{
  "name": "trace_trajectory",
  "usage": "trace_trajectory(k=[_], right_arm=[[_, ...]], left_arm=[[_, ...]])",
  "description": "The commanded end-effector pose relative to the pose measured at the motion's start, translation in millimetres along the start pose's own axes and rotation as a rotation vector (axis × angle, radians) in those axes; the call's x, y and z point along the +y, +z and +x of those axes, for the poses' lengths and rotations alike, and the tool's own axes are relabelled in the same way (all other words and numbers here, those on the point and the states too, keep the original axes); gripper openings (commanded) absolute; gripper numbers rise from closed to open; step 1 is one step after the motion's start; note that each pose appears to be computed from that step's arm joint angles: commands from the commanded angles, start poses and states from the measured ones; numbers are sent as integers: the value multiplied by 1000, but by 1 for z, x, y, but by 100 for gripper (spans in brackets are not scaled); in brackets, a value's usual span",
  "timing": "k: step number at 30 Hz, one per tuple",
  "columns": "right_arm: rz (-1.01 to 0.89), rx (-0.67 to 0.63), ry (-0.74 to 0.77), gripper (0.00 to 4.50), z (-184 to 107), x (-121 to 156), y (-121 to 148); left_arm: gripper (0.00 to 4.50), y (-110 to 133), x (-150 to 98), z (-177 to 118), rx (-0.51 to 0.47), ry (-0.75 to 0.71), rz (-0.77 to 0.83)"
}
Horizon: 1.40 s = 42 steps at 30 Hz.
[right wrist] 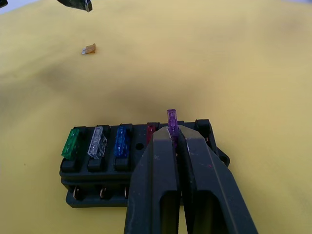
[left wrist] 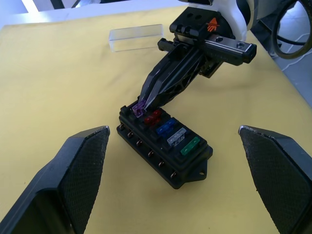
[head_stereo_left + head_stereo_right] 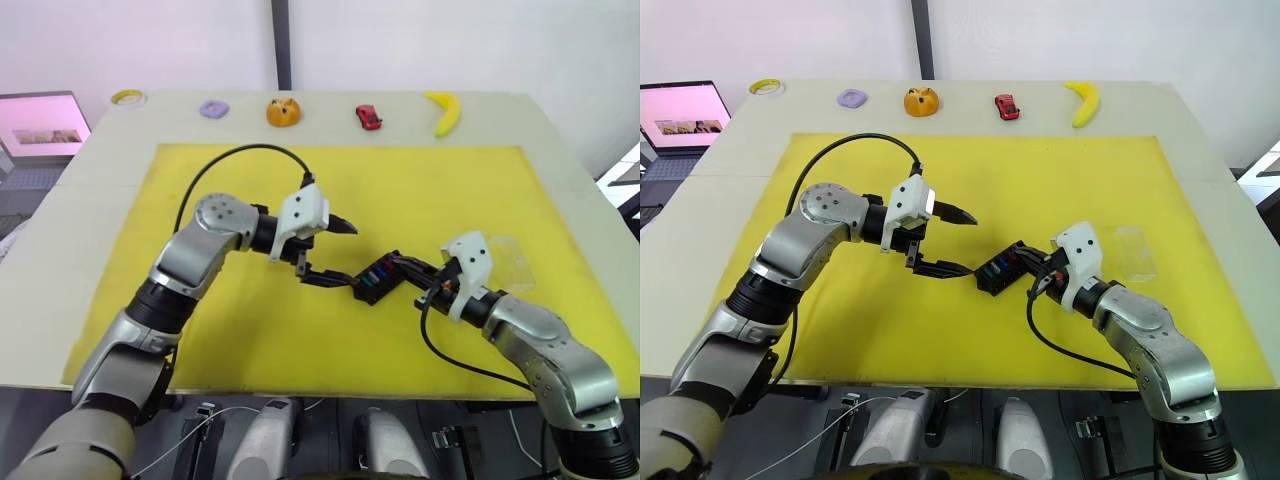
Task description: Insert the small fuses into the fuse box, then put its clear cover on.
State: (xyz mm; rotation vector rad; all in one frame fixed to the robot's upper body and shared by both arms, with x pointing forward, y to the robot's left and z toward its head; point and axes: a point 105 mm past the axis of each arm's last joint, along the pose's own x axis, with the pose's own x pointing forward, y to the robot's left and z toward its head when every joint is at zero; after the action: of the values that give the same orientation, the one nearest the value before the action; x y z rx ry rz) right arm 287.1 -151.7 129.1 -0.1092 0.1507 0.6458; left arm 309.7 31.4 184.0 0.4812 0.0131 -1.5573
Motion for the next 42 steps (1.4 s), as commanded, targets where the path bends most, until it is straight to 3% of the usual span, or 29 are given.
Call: trace_trajectory(k=[1, 14, 23, 42], right_arm=[[-3, 14, -12, 0, -1, -2, -3], [-41, -5, -4, 0, -1, 2, 2], [-28, -88, -12, 0, -2, 1, 23], [-5, -28, -22, 0, 2, 0, 3]], left_arm=[[447, 15, 3, -4, -30, 15, 50], [447, 16, 2, -3, -34, 14, 55], [447, 16, 1, -2, -34, 15, 54], [447, 16, 3, -2, -33, 20, 55]])
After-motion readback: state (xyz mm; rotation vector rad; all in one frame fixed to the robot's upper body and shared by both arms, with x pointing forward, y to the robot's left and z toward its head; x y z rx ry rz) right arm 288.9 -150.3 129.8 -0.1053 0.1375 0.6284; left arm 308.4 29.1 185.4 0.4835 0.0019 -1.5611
